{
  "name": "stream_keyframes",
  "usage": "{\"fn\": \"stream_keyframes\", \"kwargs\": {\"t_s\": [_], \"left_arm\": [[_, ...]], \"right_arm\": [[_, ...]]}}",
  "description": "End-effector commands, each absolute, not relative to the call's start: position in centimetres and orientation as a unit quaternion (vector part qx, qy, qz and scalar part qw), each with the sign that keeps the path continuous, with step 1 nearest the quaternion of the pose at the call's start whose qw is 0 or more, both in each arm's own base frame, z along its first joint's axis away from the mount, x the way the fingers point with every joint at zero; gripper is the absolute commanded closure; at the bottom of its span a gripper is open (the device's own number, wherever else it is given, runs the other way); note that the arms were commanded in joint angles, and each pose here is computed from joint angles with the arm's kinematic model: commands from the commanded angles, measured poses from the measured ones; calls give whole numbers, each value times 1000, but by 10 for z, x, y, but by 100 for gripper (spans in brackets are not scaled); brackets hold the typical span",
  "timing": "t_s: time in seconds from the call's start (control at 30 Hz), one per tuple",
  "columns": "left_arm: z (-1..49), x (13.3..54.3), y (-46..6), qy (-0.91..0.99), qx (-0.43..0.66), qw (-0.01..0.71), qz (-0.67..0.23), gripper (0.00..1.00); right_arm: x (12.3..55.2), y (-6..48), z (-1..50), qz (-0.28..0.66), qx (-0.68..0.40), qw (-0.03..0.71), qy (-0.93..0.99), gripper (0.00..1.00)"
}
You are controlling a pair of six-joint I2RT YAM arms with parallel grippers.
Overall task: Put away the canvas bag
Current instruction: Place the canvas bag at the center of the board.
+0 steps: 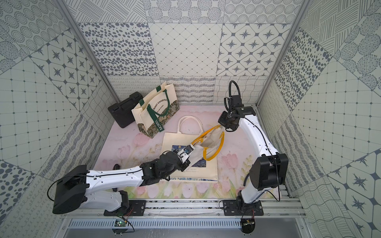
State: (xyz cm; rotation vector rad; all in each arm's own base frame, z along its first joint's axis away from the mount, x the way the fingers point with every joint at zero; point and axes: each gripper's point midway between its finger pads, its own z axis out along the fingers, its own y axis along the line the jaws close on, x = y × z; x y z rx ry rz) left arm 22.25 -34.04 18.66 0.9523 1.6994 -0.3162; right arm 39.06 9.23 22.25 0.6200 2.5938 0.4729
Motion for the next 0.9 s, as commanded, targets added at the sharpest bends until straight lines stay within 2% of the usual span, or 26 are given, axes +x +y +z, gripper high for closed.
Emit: {"fn": "stream_keyframes", "kwargs": {"t_s": [0.0, 0.2, 0.37, 0.77, 0.87], "left_arm": [[208, 237, -327, 731, 353, 561, -164, 100], [225, 263, -304, 751, 297, 556, -196, 100], [206, 295, -283, 799, 245, 504, -221, 100], [186, 351, -261, 835, 177, 437, -285, 100], [189, 357, -260, 830, 173, 440, -294, 100]], "right_arm": [[374, 95, 248, 186, 200, 237, 932, 100], [350, 103, 270, 216, 172, 234, 932, 100], [323, 109, 269, 238, 178, 202, 933, 100], [268, 150, 256, 304, 193, 114, 926, 100], [266, 152, 260, 310, 189, 120, 924, 92]]}}
